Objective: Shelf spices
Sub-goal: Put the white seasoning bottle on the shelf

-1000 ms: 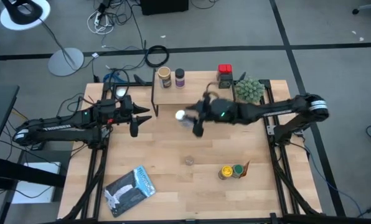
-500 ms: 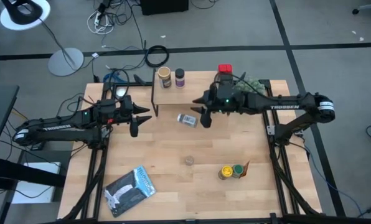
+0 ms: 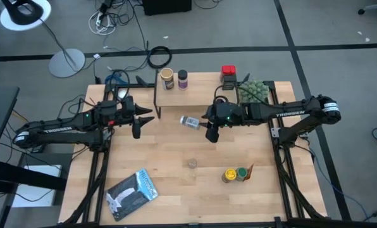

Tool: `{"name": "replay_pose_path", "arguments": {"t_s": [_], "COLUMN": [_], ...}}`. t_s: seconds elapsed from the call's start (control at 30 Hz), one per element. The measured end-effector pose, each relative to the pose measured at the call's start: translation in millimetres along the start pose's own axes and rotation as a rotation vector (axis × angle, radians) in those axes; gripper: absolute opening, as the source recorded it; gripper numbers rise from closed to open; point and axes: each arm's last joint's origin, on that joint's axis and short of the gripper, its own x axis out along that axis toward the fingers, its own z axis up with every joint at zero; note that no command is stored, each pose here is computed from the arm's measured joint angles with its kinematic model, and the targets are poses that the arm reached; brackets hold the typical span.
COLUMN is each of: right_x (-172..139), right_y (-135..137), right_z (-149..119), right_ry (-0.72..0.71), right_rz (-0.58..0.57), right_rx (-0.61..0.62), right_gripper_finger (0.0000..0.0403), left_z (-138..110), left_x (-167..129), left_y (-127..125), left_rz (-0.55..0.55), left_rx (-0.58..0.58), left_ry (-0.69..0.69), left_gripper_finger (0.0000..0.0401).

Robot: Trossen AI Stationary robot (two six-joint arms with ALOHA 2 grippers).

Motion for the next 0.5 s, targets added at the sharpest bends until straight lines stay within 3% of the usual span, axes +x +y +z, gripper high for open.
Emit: {"name": "replay_pose_path", "arguments": {"t_s": [0.17, 0.37, 0.5], "right_x": [-1.4, -4.7, -3.3], "right_y": [5.6, 12.9, 20.7], "right_z": [-1.5, -10.3, -27.1], "right_ry": [0.001, 0.045, 0.075], "right_rz": [0.002, -0.092, -0.092], "right_rx": [-0.013, -0.052, -0.046], "right_gripper_finger": [0.0155, 0.0148, 0.0136], "left_z": [1.0, 0.2, -0.9], "left_x": [0.0, -0.6, -3.0], "left_y": [-0.6, -8.6, -22.5], "left_rz": [-0.015, -0.103, -0.086], "left_rx": [-0.001, 0.003, 0.058], "left_ry": [-0.009, 0.0, -0.022], "left_gripper_finger": [0.0132, 0.0022, 0.0006]}}
